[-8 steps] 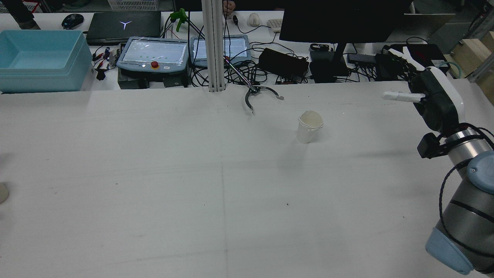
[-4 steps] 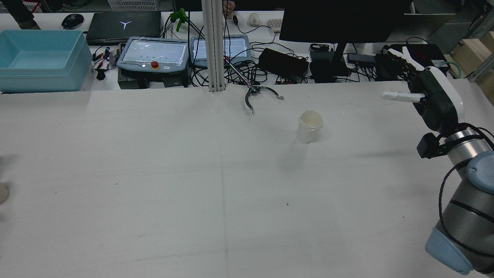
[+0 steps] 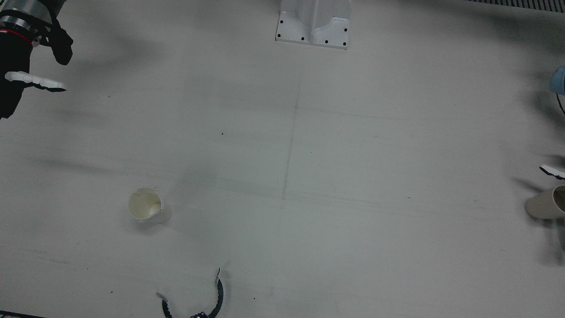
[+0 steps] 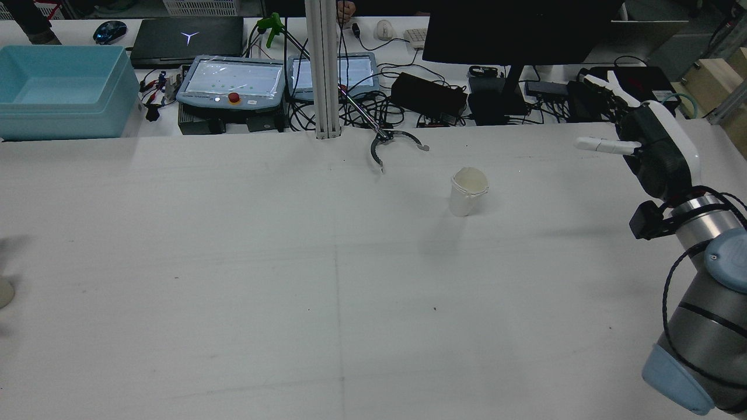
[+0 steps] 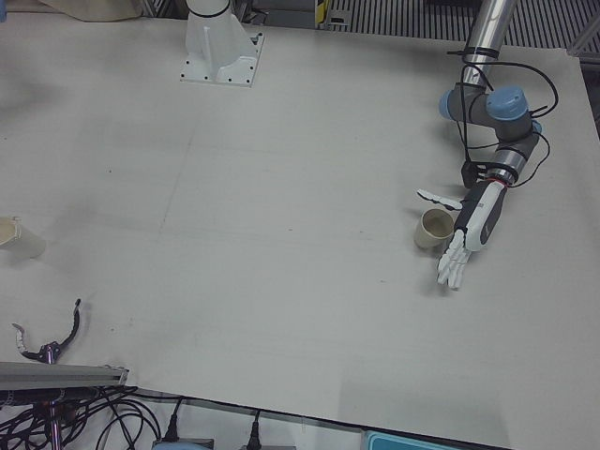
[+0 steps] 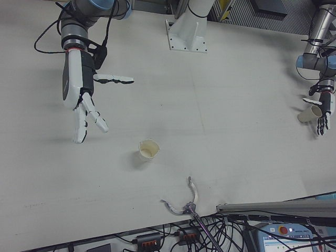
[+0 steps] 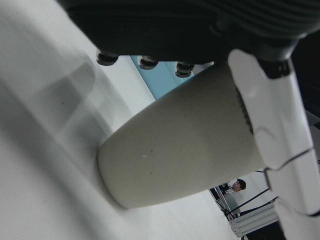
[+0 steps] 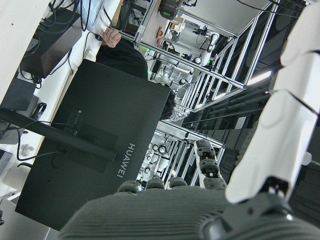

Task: Pour water
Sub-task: 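Move the right hand toward the white cup on the table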

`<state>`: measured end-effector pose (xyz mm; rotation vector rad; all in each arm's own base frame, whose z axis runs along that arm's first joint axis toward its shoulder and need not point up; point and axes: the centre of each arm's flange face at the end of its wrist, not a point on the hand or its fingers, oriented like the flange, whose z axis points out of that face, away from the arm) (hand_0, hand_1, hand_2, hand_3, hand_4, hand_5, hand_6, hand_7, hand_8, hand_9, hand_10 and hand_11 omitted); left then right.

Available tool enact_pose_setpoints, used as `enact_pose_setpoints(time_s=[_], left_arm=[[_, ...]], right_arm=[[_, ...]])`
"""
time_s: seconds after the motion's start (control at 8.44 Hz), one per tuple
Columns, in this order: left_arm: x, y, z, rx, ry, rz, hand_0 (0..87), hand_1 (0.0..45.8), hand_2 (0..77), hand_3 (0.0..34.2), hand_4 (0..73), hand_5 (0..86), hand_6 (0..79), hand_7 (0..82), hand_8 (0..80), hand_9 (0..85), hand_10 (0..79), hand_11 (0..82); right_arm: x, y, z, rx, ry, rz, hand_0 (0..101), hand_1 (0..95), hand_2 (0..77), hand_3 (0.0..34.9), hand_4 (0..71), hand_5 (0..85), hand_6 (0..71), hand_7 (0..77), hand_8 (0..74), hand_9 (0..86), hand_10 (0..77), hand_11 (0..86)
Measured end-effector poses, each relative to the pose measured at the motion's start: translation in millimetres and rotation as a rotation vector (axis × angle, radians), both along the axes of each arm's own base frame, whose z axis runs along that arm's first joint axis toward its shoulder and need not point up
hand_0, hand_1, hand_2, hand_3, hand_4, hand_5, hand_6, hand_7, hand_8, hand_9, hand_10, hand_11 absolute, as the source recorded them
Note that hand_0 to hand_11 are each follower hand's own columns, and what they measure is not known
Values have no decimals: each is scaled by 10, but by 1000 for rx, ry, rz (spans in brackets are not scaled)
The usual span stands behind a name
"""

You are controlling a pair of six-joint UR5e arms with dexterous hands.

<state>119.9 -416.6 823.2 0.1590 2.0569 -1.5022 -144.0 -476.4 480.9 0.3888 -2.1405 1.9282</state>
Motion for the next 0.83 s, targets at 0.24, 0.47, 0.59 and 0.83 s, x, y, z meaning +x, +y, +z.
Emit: enact_pose_setpoints(time_s=[0.24, 0.47, 0.59, 0.83], left_arm=[[22, 11, 12, -4, -2, 6, 509, 131, 11, 186, 11, 38, 0, 60, 0, 11, 0, 0], [16, 29, 52, -12, 8, 10, 508, 131, 11, 125, 38, 49, 0, 65, 0, 11, 0, 0], [11, 36, 65, -23, 42, 16, 500, 131, 11, 124, 38, 44, 0, 54, 0, 11, 0, 0], [23, 17, 47, -47, 126, 31, 498, 131, 11, 134, 38, 49, 0, 54, 0, 11, 0, 5]], right_arm=[[2, 0, 1, 0, 0, 0, 481, 136, 55, 10, 98, 98, 5, 16, 5, 5, 5, 5], [2, -2, -1, 0, 0, 1, 478, 136, 55, 10, 98, 104, 5, 16, 5, 5, 5, 5], [2, -1, 0, 0, 0, 1, 478, 136, 55, 10, 98, 104, 5, 16, 5, 5, 5, 5], [4, 1, 5, -1, 1, 1, 476, 136, 55, 10, 98, 98, 5, 16, 5, 5, 5, 5]])
